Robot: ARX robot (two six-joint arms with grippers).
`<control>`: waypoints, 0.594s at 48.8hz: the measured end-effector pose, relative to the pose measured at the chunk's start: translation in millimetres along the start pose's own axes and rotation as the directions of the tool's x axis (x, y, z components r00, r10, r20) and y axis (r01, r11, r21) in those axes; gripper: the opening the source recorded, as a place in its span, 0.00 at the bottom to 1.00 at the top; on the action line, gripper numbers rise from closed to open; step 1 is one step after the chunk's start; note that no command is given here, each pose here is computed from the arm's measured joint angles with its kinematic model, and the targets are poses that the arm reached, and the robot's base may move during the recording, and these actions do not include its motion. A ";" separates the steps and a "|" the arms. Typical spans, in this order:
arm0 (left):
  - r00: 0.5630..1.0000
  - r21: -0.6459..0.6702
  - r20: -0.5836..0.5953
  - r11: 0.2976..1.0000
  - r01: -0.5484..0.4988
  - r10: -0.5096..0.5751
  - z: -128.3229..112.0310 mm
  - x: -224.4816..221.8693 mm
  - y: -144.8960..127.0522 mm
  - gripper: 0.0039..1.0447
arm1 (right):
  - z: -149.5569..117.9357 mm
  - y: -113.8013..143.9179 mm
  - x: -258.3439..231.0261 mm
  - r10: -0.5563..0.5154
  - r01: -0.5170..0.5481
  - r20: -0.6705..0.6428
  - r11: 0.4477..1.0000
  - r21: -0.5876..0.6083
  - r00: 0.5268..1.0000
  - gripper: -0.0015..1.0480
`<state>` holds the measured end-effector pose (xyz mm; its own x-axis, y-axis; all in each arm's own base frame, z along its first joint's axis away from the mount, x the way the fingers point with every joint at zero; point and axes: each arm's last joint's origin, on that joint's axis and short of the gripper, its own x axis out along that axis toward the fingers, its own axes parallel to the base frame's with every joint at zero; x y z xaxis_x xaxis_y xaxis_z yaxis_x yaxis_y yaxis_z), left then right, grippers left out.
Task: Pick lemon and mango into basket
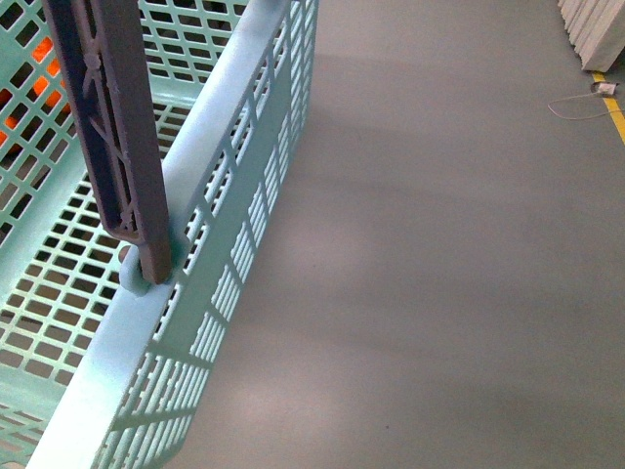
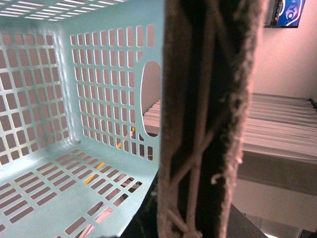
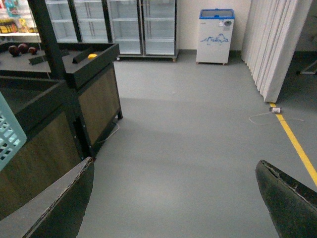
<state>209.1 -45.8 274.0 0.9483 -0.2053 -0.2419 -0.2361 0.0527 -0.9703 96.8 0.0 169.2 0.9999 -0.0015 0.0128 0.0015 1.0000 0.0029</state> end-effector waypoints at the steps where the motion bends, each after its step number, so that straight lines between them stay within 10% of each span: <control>1: 1.000 0.000 0.000 1.000 0.000 0.000 0.0 0.0 0.0 0.05 | 0.0 0.0 0.0 0.000 0.000 0.000 1.000 0.000 1.000 0.92; 29: 1.000 -0.009 -0.004 1.000 -0.003 0.003 -0.4 0.3 0.5 0.05 | -0.1 -0.1 0.0 -0.002 0.002 -0.001 1.000 0.000 1.000 0.92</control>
<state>209.2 -46.2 273.5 0.9467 -0.2088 -0.2452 -0.2413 0.0445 -0.9694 96.9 -0.1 169.1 0.9999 -0.0038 0.0120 0.0038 1.0000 0.0025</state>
